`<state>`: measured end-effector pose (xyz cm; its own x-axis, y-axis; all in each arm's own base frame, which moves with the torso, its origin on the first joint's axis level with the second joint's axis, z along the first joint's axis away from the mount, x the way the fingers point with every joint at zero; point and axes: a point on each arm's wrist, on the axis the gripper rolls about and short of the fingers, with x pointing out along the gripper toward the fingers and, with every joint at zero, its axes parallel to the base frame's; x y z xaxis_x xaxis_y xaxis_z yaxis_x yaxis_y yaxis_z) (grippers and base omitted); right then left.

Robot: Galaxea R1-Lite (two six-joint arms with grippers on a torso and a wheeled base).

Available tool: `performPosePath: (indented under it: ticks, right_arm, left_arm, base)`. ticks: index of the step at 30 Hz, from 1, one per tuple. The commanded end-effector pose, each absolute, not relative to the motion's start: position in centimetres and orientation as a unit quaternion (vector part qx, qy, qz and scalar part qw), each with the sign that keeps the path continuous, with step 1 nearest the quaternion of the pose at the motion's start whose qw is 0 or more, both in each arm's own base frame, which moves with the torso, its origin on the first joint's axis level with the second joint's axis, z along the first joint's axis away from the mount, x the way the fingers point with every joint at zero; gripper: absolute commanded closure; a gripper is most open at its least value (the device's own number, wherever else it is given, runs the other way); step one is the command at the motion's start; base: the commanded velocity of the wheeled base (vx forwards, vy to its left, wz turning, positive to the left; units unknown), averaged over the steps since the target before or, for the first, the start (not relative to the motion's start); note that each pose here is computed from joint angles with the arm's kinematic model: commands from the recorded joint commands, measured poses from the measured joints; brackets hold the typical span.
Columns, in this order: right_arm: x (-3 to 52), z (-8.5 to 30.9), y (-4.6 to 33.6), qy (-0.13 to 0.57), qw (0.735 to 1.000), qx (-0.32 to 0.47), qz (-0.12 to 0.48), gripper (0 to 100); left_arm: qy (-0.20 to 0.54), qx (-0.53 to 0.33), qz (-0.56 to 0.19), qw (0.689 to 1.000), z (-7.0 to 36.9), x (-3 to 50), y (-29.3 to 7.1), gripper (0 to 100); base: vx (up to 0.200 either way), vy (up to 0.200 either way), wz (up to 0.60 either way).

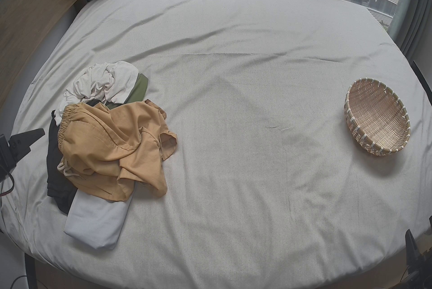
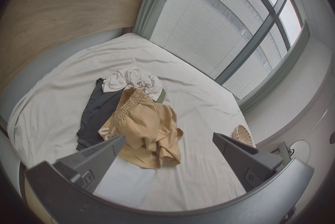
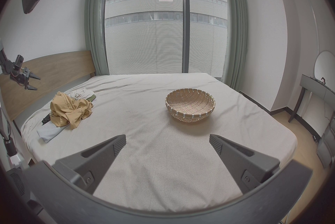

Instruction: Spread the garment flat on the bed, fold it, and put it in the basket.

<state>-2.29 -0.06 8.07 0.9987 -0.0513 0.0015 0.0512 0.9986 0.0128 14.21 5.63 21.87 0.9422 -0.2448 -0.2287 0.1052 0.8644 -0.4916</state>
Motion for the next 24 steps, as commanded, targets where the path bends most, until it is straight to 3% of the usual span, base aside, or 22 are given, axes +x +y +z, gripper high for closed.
performPosePath:
  ticks: [1,16,24]
  right_arm:
    - [-2.2,7.6,-0.1,0.002,1.0,0.005,-0.026,0]
    - [-2.2,7.5,0.0,0.003,1.0,0.004,-0.024,0]
    - [-2.2,7.5,0.0,0.003,1.0,0.004,-0.023,0]
  left_arm:
    - [0.171,-0.265,-0.088,0.945,19.9,17.8,7.7,0]
    - [0.16,-0.274,-0.143,0.937,18.0,25.9,11.5,0]
    - [0.161,-0.302,-0.168,0.924,18.6,28.4,11.1,0]
  base:
    - [0.0,0.0,0.0]
    - [0.0,0.0,0.0]
    - [0.0,0.0,0.0]
